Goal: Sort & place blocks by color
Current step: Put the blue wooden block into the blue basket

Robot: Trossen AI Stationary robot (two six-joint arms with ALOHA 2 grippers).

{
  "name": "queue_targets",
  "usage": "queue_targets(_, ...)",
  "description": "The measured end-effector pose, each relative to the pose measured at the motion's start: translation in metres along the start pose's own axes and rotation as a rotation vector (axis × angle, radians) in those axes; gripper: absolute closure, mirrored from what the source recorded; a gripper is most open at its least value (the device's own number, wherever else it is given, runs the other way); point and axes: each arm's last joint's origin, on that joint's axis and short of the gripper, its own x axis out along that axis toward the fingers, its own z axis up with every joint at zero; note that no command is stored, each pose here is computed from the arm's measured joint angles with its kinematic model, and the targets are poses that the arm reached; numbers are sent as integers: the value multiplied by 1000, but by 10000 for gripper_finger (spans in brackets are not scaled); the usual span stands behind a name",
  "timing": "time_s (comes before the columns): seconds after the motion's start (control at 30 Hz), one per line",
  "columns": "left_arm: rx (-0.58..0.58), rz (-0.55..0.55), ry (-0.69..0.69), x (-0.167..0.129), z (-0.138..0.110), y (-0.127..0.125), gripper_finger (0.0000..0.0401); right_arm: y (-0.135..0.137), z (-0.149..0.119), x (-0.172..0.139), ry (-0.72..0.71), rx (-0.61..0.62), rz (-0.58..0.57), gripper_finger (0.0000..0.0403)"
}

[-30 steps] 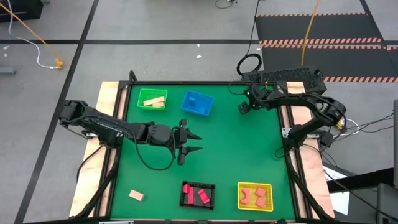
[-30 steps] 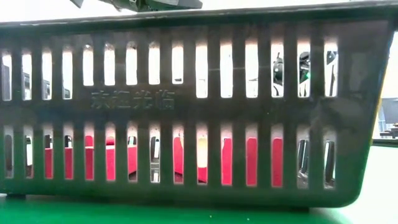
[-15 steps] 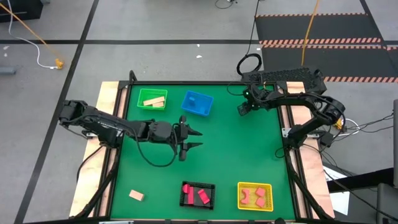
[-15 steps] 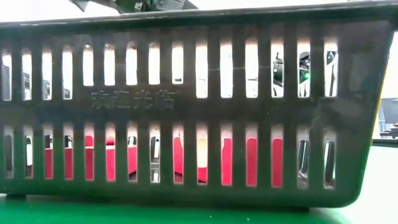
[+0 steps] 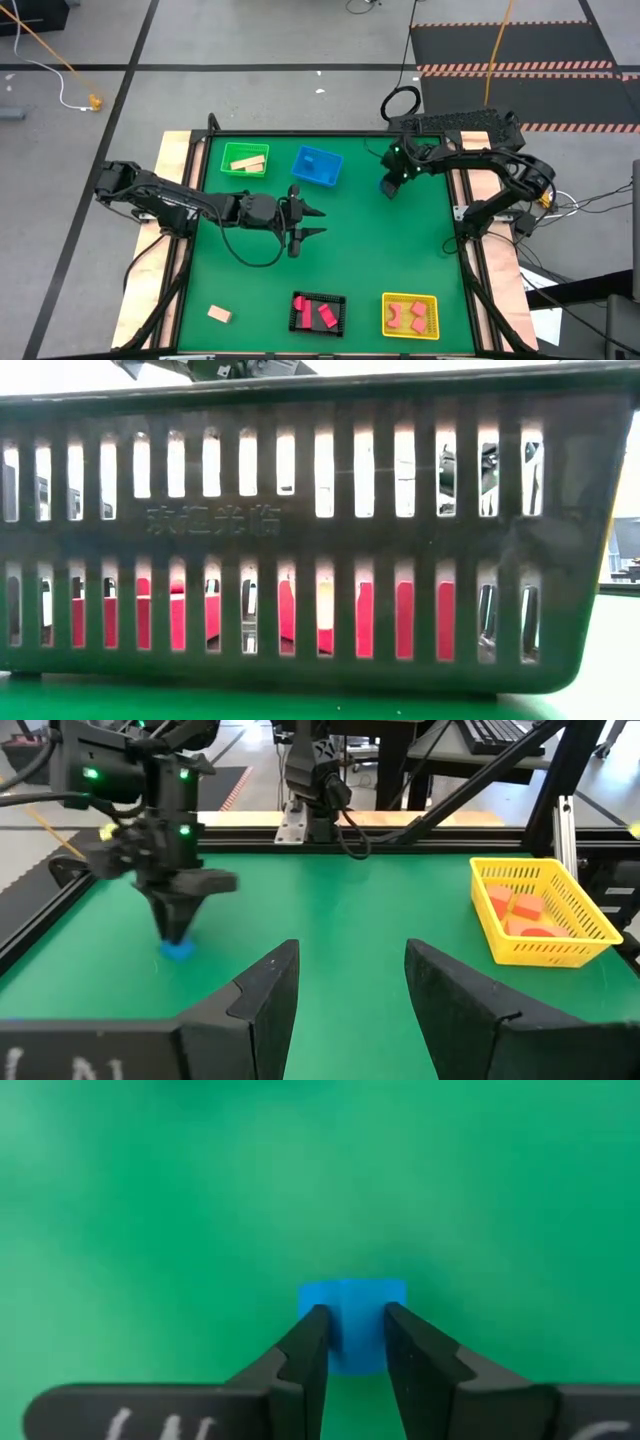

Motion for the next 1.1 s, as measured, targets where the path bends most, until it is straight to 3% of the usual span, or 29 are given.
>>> queue_targets(0.13, -7, 0, 5, 0, 0, 0, 217, 13, -1, 2, 4, -162, 156, 321)
queue_targets(0.27, -8, 0, 18, 0, -2, 0, 217, 23, -1, 2, -2, -249, 181, 321)
queue_targets(0.47, -30, 1, 31, 0, -3, 0, 217, 27, -3, -10, 9, 87, 52, 315)
queue_targets(0.8, -22, 9, 31, 0, -3, 3, 217, 44, 2, -43, -127, 209, 93, 216)
queue_targets(0.9, -20, 9, 35, 0, -3, 3, 217, 48, 2, -49, -154, 67, 99, 184)
queue_targets(1.1, -20, 9, 44, 0, -4, 3, 217, 51, -5, -46, -175, -466, 68, 170)
